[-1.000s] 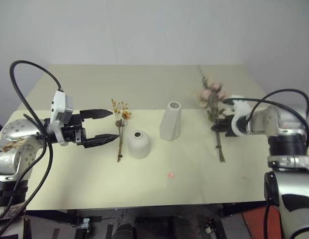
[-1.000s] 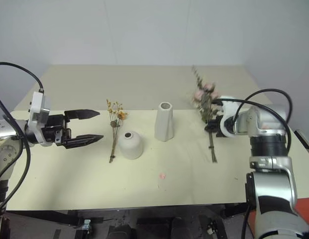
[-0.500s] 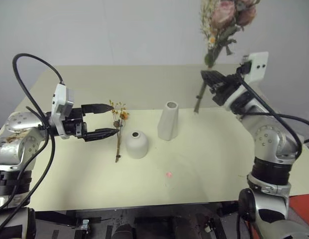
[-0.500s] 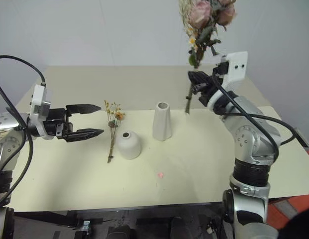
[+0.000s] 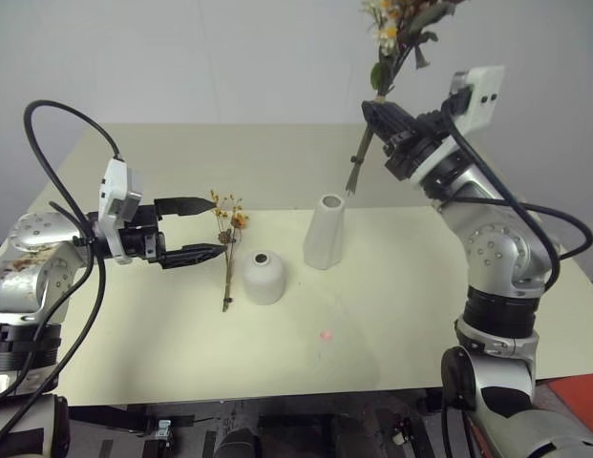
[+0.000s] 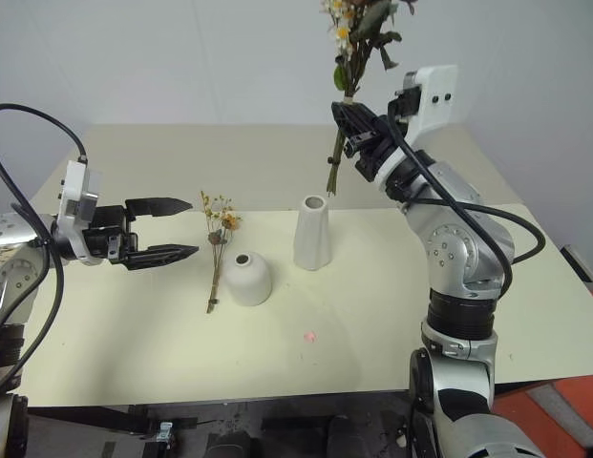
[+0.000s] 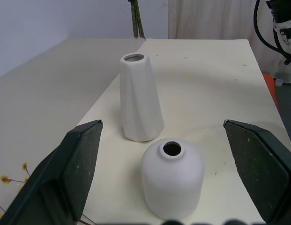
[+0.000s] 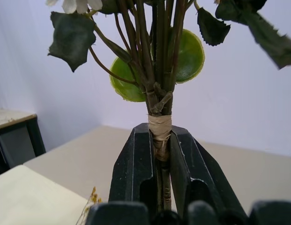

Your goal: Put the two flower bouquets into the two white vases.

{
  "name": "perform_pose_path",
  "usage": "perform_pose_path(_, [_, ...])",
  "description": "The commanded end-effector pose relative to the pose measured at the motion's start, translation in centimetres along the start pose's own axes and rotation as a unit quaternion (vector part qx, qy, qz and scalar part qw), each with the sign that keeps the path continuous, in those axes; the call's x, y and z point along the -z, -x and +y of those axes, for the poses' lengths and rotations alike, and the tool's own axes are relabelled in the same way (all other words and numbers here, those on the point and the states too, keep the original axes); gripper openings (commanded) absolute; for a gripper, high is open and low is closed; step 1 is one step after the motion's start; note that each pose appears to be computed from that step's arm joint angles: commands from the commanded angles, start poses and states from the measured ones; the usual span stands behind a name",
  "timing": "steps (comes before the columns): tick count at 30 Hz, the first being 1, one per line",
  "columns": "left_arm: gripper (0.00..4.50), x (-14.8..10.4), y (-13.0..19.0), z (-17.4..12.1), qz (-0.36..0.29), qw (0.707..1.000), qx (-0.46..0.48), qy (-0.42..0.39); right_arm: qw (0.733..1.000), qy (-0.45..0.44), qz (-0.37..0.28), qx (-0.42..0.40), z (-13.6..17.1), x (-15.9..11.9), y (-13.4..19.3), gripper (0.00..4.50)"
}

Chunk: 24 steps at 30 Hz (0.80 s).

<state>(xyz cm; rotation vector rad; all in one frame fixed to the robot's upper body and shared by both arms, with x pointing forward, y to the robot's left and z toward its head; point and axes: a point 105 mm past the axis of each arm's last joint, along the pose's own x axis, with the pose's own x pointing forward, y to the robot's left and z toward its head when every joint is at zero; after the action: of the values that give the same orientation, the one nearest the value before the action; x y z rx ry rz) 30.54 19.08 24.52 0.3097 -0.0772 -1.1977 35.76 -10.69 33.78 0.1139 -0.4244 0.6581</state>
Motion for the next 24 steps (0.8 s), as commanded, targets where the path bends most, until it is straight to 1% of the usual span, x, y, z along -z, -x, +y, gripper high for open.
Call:
perform_pose_path(1, [4.5,-1.0,0.1,-0.1,-0.007,1.0,0.0,-0.022,0.999,0.008,-0.033,-0.021,0.9,-1.5,-0.6,0.22])
perform_pose_path(14, [4.5,-1.2,0.5,0.0,-0.003,1.0,-0.007,-0.026,0.999,-0.011,-0.014,-0.035,1.5,0.6,-1.2,0.22])
perform_pose_path(24, [4.5,-1.2,0.4,0.0,-0.002,1.0,-0.006,-0.026,1.0,-0.009,0.009,-0.026,0.9,2.5,-0.8,0.22])
